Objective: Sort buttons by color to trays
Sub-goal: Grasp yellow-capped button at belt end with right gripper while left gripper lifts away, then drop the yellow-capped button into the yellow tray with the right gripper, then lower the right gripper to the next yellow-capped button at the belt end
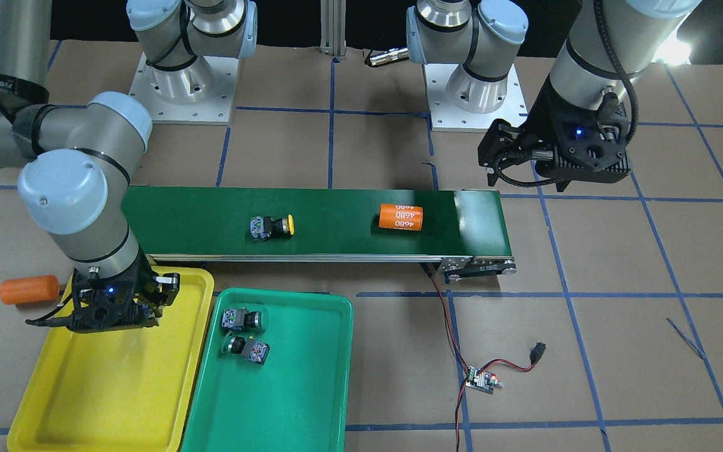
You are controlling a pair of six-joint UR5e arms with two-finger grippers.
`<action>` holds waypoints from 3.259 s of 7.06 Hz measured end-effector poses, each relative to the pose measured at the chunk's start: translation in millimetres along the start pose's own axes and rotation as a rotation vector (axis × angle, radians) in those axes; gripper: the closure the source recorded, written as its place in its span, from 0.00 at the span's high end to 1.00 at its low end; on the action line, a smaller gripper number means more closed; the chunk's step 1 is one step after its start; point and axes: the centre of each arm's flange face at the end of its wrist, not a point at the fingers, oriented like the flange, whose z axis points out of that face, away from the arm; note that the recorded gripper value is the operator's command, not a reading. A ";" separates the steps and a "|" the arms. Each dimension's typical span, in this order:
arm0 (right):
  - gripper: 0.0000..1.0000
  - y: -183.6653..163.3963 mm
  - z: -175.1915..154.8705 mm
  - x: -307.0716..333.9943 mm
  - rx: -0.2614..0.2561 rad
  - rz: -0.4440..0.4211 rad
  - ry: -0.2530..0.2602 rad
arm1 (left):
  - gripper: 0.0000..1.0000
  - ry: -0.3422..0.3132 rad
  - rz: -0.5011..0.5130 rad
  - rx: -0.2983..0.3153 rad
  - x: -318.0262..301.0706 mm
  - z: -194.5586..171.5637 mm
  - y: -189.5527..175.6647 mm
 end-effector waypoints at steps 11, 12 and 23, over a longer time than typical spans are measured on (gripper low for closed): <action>1.00 166.1 -19.3 -20.2 -0.051 -0.345 -0.034 | 1.00 0.006 -0.030 -0.012 3.2 -9.2 13.0; 1.00 169.9 -17.9 -25.2 -0.055 -0.388 -0.038 | 1.00 0.008 -0.031 -0.027 3.6 -9.4 16.1; 1.00 165.2 -4.8 -72.9 0.055 -1.241 -0.191 | 1.00 0.017 -0.061 -0.052 0.1 -10.0 20.3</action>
